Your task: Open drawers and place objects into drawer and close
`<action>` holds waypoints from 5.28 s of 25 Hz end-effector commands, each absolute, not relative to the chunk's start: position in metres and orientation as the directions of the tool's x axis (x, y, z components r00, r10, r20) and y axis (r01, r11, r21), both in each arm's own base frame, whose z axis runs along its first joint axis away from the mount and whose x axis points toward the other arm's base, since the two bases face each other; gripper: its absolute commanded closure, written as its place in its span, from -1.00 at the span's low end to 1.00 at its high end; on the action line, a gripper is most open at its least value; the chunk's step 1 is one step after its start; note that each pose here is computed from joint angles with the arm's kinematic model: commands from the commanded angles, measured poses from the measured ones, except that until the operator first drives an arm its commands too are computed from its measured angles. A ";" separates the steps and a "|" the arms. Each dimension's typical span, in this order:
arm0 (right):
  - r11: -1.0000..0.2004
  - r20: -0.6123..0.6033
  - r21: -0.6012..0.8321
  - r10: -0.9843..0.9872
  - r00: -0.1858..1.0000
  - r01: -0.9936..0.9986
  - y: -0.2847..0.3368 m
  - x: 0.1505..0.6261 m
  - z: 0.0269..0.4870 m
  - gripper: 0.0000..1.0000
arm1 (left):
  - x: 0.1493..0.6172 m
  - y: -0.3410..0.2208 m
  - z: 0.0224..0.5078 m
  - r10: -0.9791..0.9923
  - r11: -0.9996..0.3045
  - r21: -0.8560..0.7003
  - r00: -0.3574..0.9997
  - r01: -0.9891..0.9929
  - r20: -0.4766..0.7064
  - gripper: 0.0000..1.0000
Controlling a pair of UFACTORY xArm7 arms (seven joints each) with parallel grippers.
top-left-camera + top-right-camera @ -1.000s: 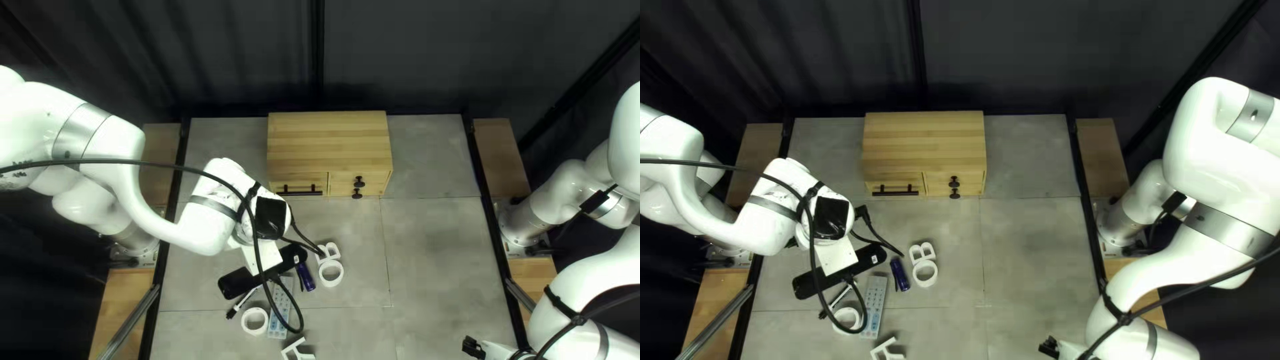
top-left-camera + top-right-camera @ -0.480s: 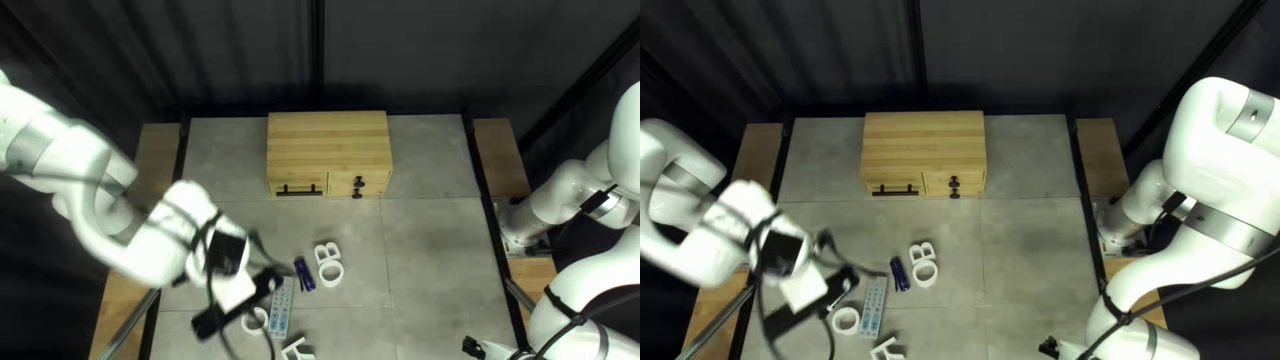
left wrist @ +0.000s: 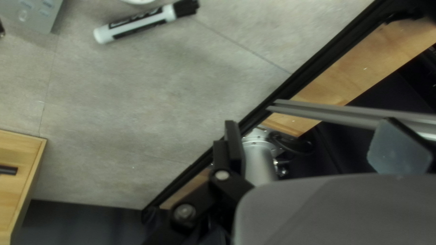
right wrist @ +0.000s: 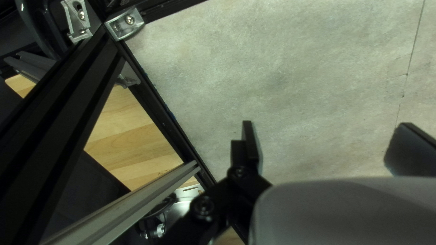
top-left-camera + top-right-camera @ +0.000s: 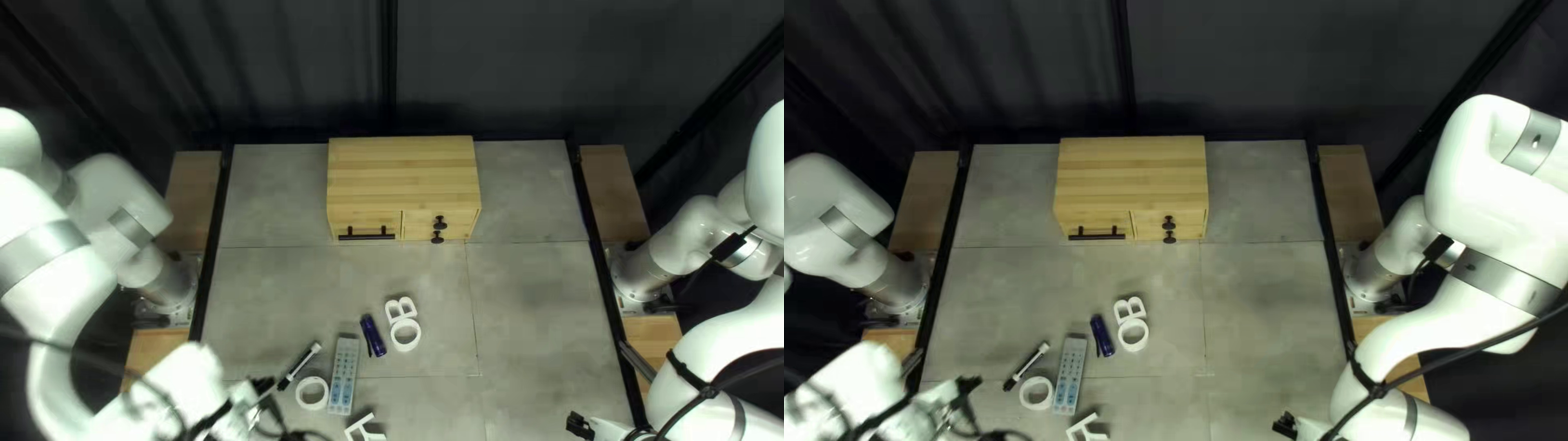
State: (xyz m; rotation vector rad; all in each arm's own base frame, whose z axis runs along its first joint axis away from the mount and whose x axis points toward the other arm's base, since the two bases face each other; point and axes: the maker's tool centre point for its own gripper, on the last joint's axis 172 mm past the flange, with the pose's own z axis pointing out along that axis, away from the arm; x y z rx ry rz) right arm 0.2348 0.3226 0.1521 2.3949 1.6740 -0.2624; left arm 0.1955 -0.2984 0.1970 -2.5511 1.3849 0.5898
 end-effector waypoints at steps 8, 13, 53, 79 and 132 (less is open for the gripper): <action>-0.236 -0.281 0.082 0.926 0.250 0.968 0.308 0.236 0.133 -1.00 | 0.180 -0.308 0.188 -0.745 -0.549 -0.038 0.509 -0.835 -0.432 -1.00; -0.201 -0.283 0.081 0.935 0.215 0.976 0.306 0.252 0.302 -1.00 | 0.180 -0.308 0.188 -0.745 -0.549 -0.038 0.509 -0.835 -0.432 -1.00; -0.079 -0.323 0.233 0.934 0.153 0.969 0.348 0.301 0.271 -1.00 | 0.180 -0.308 0.188 -0.745 -0.549 -0.038 0.509 -0.835 -0.432 -1.00; 0.068 -0.456 0.129 0.890 -0.002 0.989 0.228 0.402 0.181 -1.00 | 0.180 -0.308 0.188 -0.745 -0.549 -0.038 0.509 -0.835 -0.432 -1.00; 0.065 -0.655 -0.073 0.749 -0.098 0.995 -0.028 0.472 0.130 -1.00 | 0.180 -0.308 0.188 -0.745 -0.549 -0.038 0.509 -0.835 -0.432 -1.00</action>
